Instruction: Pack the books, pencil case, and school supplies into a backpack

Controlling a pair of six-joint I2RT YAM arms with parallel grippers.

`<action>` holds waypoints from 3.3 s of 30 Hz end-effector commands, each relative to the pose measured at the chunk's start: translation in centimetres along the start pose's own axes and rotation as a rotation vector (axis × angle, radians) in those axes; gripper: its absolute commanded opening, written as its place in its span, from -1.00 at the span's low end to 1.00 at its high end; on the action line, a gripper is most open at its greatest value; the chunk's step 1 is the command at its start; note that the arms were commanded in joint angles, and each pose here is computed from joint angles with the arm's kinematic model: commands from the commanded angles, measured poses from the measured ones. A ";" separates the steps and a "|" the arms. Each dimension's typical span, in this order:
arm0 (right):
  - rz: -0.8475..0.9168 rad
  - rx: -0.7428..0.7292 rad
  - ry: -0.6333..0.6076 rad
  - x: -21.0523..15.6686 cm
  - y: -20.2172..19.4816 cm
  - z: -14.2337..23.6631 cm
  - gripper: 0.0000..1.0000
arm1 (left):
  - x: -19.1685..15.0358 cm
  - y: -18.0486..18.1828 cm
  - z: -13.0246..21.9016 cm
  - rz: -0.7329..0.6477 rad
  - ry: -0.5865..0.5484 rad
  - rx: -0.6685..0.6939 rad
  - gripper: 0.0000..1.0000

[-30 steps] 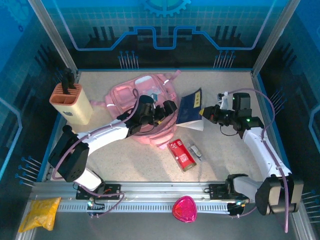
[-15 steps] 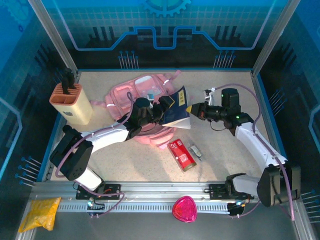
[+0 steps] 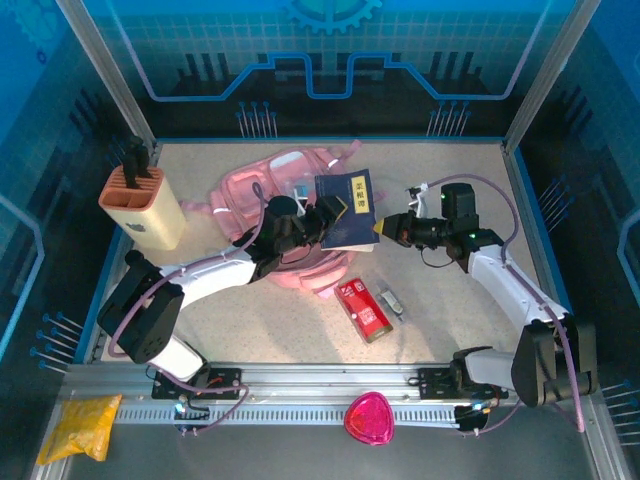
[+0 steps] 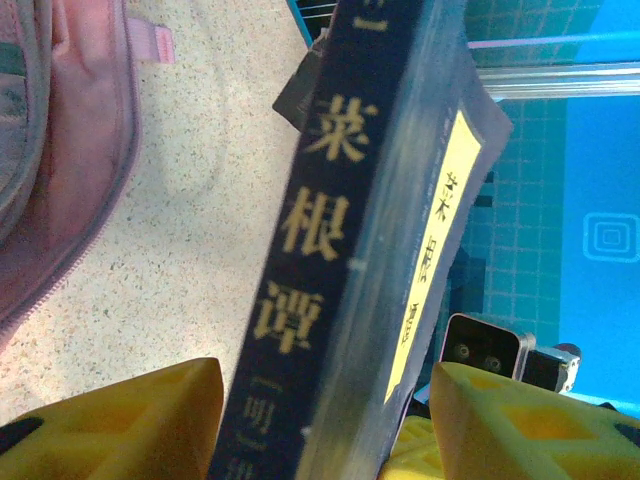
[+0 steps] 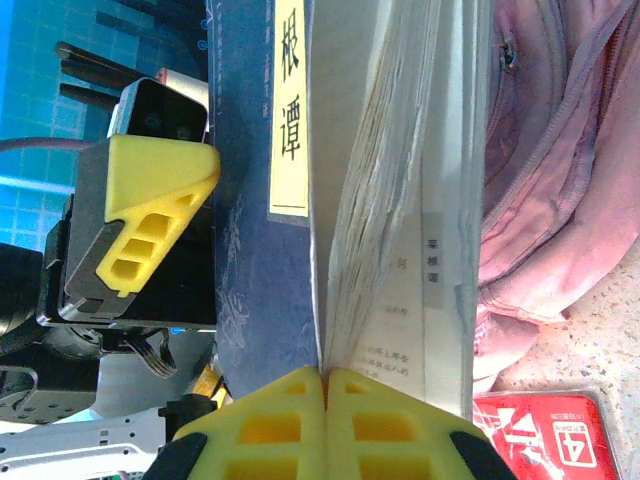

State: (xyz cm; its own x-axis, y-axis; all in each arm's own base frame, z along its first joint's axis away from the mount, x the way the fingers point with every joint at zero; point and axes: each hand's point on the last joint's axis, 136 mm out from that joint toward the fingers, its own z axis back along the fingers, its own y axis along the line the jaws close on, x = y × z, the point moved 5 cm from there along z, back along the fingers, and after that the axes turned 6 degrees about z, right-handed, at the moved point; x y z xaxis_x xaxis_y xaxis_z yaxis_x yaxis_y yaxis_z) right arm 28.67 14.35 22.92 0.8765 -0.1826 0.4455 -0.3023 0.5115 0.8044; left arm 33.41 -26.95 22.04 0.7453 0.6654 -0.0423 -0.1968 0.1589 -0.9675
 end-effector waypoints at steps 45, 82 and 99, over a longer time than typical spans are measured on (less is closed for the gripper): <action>-0.058 0.168 0.059 1.2 0.5 -1.0 0.82 | -2.8 -8.5 1.2 -0.240 0.166 -0.238 -0.94; -0.081 -0.126 -0.077 1.8 -3.0 5.0 -1.00 | -1.4 0.8 3.2 -0.955 0.365 0.548 0.16; -0.140 -0.212 -0.120 1.4 -5.5 7.1 -1.00 | -0.4 7.7 -4.7 -1.109 0.459 0.851 -0.06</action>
State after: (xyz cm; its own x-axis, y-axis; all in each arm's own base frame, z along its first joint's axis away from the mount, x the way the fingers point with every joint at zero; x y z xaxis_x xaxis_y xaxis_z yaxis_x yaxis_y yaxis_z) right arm 29.18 5.54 20.89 0.8628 -0.3652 0.3495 -0.0447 0.6336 0.7723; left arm 33.83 -29.44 13.14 0.8776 -0.3157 0.3607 0.3956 0.9020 -0.1731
